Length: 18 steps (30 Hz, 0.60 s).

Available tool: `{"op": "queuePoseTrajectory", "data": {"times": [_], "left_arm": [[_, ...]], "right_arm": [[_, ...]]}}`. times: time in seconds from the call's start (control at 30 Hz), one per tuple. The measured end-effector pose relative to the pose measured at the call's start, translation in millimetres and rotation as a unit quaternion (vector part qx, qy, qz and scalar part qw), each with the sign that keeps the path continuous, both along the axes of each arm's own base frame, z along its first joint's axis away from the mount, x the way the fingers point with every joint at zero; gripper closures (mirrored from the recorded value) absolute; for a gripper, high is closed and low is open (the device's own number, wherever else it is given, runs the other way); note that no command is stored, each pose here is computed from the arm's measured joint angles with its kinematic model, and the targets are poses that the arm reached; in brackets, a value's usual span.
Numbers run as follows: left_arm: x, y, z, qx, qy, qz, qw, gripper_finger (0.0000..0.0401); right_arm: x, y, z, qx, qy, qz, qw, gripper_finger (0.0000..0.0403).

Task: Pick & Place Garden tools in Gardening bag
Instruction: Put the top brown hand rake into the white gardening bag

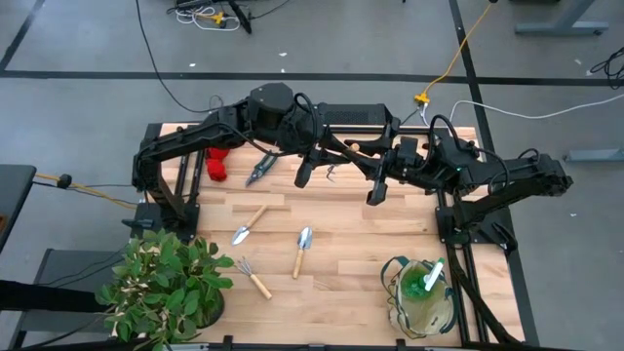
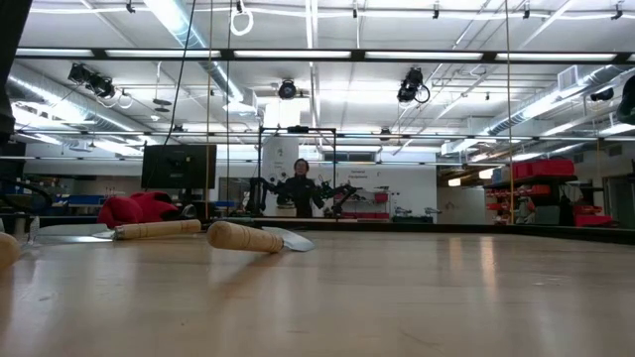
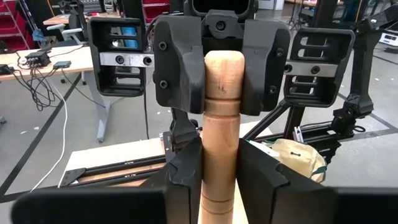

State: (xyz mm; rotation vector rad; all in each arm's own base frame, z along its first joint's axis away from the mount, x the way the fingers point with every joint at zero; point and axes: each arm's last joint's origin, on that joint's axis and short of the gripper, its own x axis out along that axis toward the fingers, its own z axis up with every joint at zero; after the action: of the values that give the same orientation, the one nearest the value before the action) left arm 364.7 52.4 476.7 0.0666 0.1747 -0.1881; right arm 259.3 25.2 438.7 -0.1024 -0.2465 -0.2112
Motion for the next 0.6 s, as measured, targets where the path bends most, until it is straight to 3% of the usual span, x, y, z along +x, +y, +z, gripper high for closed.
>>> {"op": "queuePoseTrajectory", "data": {"times": [0.6], "left_arm": [[-0.5, -1.0, -3.1, -0.010, 0.017, -0.006, 1.000, 0.0247]], "right_arm": [[-1.3, 0.0, 0.7, -0.001, 0.000, 0.001, 1.000, 0.0332]]}}
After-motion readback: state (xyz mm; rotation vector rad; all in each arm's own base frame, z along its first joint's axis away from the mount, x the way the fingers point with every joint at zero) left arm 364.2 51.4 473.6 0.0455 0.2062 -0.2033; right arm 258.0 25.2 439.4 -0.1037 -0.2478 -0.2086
